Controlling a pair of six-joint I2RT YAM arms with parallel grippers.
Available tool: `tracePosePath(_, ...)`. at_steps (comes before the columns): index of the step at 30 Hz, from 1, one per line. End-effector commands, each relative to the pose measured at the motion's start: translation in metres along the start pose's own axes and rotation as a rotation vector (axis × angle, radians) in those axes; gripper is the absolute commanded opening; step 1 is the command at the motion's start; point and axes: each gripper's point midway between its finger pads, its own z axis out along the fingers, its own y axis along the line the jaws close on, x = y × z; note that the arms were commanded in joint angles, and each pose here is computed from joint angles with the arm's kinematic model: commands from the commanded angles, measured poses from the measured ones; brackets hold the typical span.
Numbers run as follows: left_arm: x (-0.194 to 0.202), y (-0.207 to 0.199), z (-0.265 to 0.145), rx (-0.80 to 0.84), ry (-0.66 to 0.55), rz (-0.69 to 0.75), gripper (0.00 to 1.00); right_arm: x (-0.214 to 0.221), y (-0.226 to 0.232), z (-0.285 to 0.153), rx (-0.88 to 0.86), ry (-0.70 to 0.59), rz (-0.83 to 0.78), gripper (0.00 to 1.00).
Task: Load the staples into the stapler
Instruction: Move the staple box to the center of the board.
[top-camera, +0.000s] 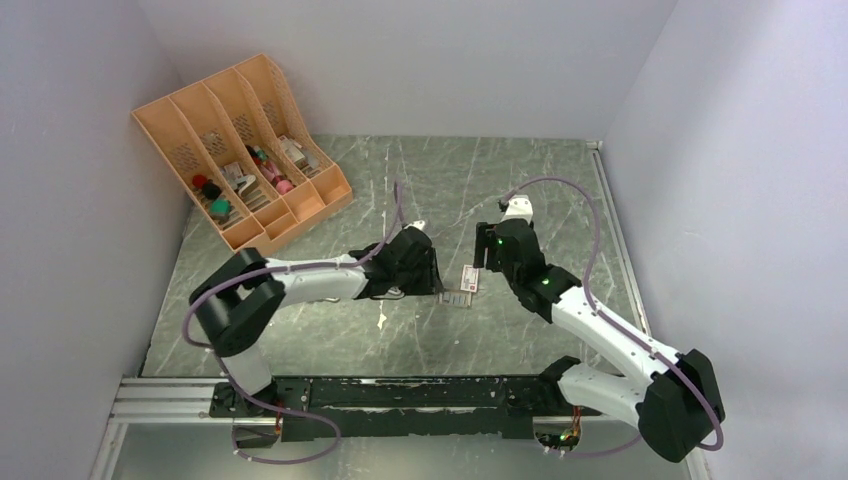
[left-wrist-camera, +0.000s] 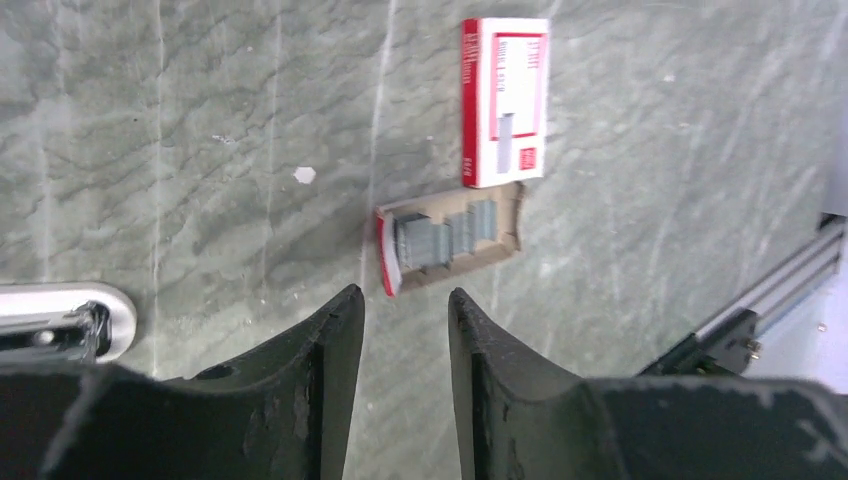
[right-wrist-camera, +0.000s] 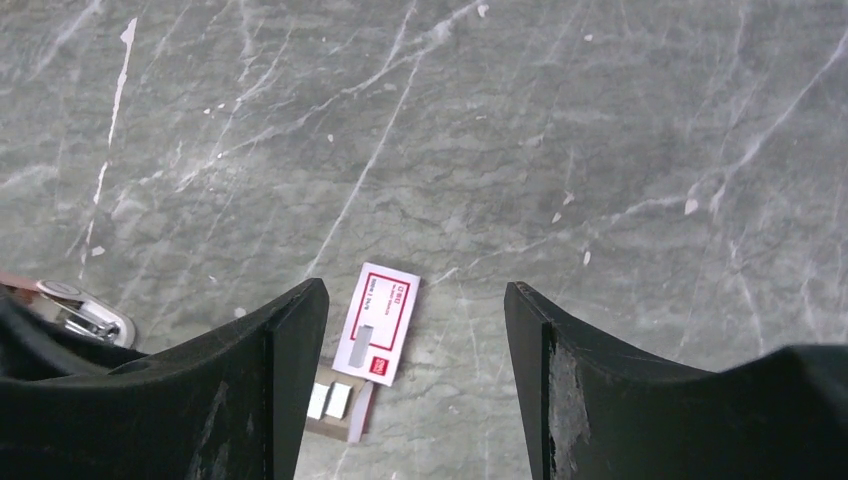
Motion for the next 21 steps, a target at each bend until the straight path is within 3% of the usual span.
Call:
tracePosePath(1,-0.02,-0.01,-0.031,0.034,-0.073,0.037,0.42,-0.001,0.004,-0.004,0.024,0.074,0.107,0.69)
tracePosePath(5,-0.039,0.002,-0.055,0.044,-0.123,0.037,0.39,0.015,0.018,-0.004,-0.029,0.161,0.142,0.61)
tracePosePath(10,-0.08,0.034,-0.098,0.049,-0.212,0.073,0.37,0.042,0.046,-0.003,-0.131,0.258,0.231,0.36)
tracePosePath(16,-0.131,0.062,-0.158,-0.066,-0.329,0.217,0.38,0.067,0.077,0.001,-0.134,0.34,0.177,0.33)
tracePosePath(21,-0.143,0.083,-0.174,-0.132,-0.361,0.292,0.36,0.089,0.089,-0.001,-0.097,0.402,0.124,0.3)
